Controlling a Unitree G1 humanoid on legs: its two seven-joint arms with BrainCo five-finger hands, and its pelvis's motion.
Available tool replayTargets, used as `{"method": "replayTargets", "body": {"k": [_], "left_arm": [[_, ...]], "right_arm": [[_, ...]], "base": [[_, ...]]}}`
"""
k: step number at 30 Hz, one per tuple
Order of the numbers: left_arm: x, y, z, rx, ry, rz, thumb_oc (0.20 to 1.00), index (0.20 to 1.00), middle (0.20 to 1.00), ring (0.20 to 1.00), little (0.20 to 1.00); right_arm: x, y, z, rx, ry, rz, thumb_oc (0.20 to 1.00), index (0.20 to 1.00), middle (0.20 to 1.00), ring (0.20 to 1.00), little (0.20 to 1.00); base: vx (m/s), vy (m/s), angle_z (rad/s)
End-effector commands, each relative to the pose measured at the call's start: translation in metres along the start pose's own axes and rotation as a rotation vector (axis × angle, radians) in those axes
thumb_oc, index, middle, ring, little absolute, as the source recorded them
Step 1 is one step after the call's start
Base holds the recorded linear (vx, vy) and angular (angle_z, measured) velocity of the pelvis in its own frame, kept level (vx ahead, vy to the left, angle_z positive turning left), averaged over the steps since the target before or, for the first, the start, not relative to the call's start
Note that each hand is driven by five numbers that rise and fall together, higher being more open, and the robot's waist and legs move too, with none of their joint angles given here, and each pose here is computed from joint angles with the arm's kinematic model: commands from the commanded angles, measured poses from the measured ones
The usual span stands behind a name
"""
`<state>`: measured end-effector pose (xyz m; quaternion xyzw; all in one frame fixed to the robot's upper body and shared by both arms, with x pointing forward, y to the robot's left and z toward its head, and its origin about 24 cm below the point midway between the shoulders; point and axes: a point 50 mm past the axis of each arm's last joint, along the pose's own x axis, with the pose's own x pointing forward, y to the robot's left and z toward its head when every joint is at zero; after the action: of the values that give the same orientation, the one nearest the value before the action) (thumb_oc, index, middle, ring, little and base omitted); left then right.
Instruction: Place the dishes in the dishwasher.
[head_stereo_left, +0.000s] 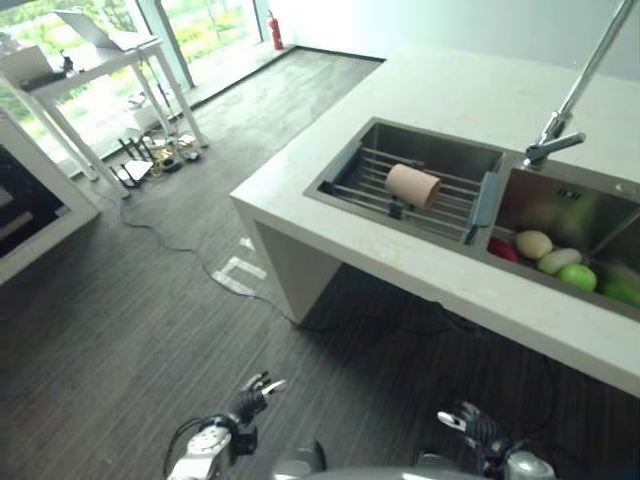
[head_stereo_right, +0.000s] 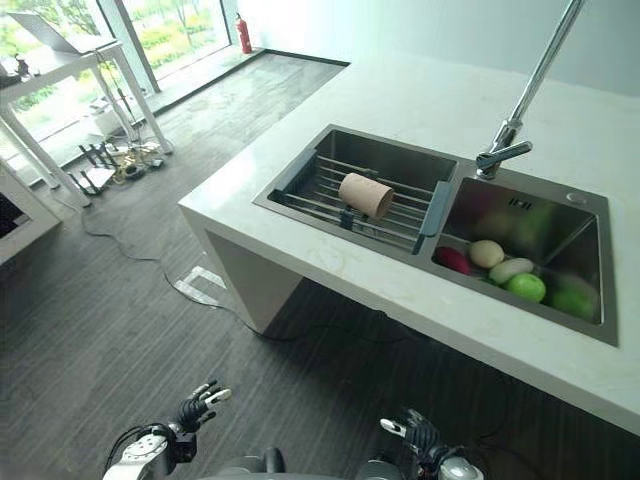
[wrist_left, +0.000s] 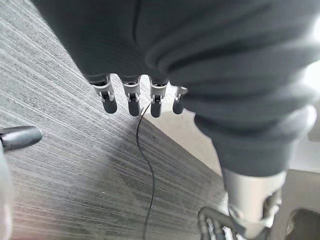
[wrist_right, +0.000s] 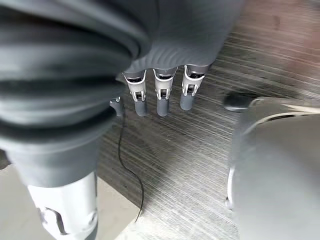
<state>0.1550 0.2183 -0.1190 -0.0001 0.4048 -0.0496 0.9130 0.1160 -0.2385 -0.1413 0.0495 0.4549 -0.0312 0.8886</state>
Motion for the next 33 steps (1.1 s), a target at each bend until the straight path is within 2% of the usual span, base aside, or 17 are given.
{"method": "replayTargets", "body": {"k": [1, 7, 12, 18, 26, 33], "left_arm": [[0.007, -0.001, 0.024, -0.002, -0.076, 0.019, 1.0, 1.0, 1.0, 1.0, 1.0], [0.001, 0.015, 0.007, -0.076, -0.051, 0.089, 1.0, 1.0, 1.0, 1.0, 1.0], [-0.001, 0.012, 0.005, -0.111, -0.077, 0.079, 1.0, 1.0, 1.0, 1.0, 1.0], [0.004, 0.001, 0.006, -0.125, -0.066, 0.045, 1.0, 1.0, 1.0, 1.0, 1.0], [0.009, -0.012, 0.006, -0.148, -0.063, 0.041, 1.0, 1.0, 1.0, 1.0, 1.0], [0.006, -0.012, -0.009, -0.169, -0.025, 0.053, 1.0, 1.0, 1.0, 1.0, 1.0]], "right_arm": [[0.0, -0.013, 0.032, -0.009, -0.127, -0.029, 1.0, 1.0, 1.0, 1.0, 1.0], [0.003, -0.013, 0.035, -0.016, -0.121, -0.032, 1.0, 1.0, 1.0, 1.0, 1.0], [0.002, -0.017, 0.028, -0.013, -0.108, -0.044, 1.0, 1.0, 1.0, 1.0, 1.0], [-0.001, -0.014, 0.02, 0.007, -0.133, -0.082, 1.0, 1.0, 1.0, 1.0, 1.0], [0.003, -0.01, 0.027, -0.111, -0.102, -0.062, 1.0, 1.0, 1.0, 1.0, 1.0], [-0.003, -0.029, 0.023, -0.12, -0.08, -0.101, 1.0, 1.0, 1.0, 1.0, 1.0]], "base": [[0.1, 0.239, -0.25], [0.05, 0.153, -1.27], [0.14, -0.065, -0.79], [0.21, -0.122, -0.21], [0.19, -0.059, -0.16], [0.18, 0.21, -0.32]]}}
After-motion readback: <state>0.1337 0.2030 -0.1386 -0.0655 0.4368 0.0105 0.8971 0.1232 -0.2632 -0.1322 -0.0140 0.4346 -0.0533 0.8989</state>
